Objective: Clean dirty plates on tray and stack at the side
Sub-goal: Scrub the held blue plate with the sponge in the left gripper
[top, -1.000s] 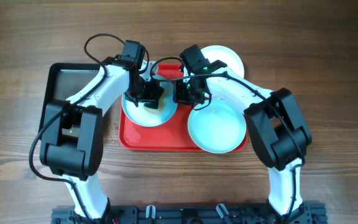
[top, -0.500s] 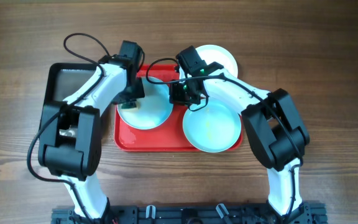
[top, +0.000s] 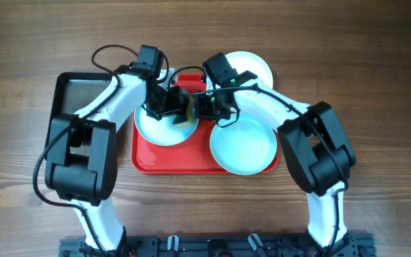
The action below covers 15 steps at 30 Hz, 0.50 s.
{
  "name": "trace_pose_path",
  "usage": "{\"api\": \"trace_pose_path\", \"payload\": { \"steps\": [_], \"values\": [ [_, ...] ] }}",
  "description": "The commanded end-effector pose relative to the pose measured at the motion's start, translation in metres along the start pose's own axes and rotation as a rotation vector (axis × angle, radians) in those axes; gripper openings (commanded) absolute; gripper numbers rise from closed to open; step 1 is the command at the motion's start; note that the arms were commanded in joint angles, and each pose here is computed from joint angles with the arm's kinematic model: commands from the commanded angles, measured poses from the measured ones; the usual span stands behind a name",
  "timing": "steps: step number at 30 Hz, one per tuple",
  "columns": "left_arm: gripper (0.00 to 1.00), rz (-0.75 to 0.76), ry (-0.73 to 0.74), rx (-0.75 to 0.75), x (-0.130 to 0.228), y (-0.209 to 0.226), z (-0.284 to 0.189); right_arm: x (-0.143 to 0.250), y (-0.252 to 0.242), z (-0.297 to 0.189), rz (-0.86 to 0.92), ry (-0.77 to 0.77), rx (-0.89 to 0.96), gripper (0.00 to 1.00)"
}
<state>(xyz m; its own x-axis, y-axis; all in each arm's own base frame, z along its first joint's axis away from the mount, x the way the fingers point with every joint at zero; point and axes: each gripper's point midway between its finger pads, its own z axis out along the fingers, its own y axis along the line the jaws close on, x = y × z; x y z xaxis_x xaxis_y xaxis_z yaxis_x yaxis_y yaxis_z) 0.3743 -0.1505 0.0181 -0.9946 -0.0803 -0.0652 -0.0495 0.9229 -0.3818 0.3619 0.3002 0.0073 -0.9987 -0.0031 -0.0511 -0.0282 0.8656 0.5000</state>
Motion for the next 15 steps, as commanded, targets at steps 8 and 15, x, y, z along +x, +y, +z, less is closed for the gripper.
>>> {"api": "trace_pose_path", "payload": {
  "steps": [8, 15],
  "values": [
    [0.04, -0.248, -0.148, -0.646, 0.002, 0.097, -0.033, 0.004, -0.003, 0.009, 0.002, 0.026, -0.010, 0.04],
    [0.04, 0.143, 0.203, -0.009, 0.058, -0.029, 0.009, 0.004, -0.003, 0.009, 0.002, 0.026, -0.010, 0.05]
  ]
}}
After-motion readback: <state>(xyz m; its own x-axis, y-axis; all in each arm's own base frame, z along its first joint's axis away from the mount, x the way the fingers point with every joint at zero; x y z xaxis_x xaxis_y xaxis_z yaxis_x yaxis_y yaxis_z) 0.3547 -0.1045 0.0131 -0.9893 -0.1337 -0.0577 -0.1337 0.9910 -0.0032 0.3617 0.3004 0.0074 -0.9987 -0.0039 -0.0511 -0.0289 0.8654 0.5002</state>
